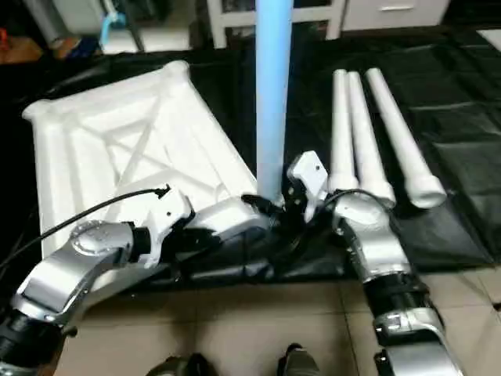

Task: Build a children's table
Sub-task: Rotate leg to tighten

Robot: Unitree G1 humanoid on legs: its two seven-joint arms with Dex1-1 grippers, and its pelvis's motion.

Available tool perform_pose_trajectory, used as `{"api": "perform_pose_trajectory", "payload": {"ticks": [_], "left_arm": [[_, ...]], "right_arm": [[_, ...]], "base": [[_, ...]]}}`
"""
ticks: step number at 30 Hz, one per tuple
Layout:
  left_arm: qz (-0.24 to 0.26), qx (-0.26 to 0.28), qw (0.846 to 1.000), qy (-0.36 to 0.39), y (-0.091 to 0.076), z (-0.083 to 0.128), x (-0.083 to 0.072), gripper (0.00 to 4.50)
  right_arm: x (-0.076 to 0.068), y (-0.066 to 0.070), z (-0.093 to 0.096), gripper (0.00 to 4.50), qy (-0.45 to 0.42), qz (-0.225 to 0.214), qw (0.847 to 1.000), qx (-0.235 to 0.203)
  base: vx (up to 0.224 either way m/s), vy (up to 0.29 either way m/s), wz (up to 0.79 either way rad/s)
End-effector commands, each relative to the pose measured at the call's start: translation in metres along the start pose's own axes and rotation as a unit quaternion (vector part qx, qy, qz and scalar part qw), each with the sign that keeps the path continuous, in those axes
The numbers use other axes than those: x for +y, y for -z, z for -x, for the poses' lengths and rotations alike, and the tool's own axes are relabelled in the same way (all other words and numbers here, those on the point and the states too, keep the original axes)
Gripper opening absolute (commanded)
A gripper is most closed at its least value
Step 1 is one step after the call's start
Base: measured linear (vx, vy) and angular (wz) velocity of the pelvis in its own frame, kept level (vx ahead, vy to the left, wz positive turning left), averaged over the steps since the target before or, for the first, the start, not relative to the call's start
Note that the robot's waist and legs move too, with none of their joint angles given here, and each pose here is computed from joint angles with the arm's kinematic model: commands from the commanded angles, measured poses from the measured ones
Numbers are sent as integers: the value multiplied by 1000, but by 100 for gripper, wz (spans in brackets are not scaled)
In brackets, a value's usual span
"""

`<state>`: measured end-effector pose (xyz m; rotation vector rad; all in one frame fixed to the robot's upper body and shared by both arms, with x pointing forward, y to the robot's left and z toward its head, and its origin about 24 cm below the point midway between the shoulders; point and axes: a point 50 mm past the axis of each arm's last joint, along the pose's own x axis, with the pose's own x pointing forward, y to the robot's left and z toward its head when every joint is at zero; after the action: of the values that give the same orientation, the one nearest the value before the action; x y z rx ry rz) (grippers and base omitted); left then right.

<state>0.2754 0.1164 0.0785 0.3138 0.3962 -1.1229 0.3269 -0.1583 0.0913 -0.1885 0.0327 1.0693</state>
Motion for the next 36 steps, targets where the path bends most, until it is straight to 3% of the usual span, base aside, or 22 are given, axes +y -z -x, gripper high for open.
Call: {"api": "perform_pose_trajectory", "payload": {"ticks": [1, 4, 5, 18, 25, 28, 31, 33, 35, 36], "left_arm": [[16, 25, 998, 49, 13, -1, -11, 0], [21, 30, 997, 68, 15, 2, -16, 0], [21, 29, 997, 69, 15, 2, -16, 0], [23, 26, 997, 74, 13, 1, -17, 0], [35, 13, 998, 54, 10, -8, -16, 0], [48, 3, 999, 9, 6, -19, -11, 0], [58, 1, 998, -24, 4, -27, -7, 0], [79, -22, 988, -128, -9, -43, 6, 0], [83, -32, 985, -149, -13, -46, 9, 0], [118, -76, 975, -175, -25, -53, 12, 0]], "right_arm": [[-5, 7, 11, 363, 8, -7, 1000, 26], [-6, 8, 16, 363, -11, -13, 999, 36], [-5, 10, 16, 338, -15, -13, 999, 40], [-3, 18, 18, 250, -36, -24, 997, 63], [-10, 37, 14, 241, 84, -64, 990, 93], [-6, 50, 6, 241, 138, -111, 978, 113], [-2, 56, -1, 241, 172, -126, 969, 123], [2, 65, -19, 241, 295, -150, 936, 123], [3, 65, -23, 238, 317, -156, 928, 119], [6, 65, -31, 237, 374, -169, 907, 98]], "base": [[52, 8, 3], [0, 0, 0], [0, 0, 0], [0, 0, 0], [0, 0, 0], [0, 0, 0], [0, 0, 0], [-56, 1, -4], [-64, 11, -6], [-60, 26, -5]]}}
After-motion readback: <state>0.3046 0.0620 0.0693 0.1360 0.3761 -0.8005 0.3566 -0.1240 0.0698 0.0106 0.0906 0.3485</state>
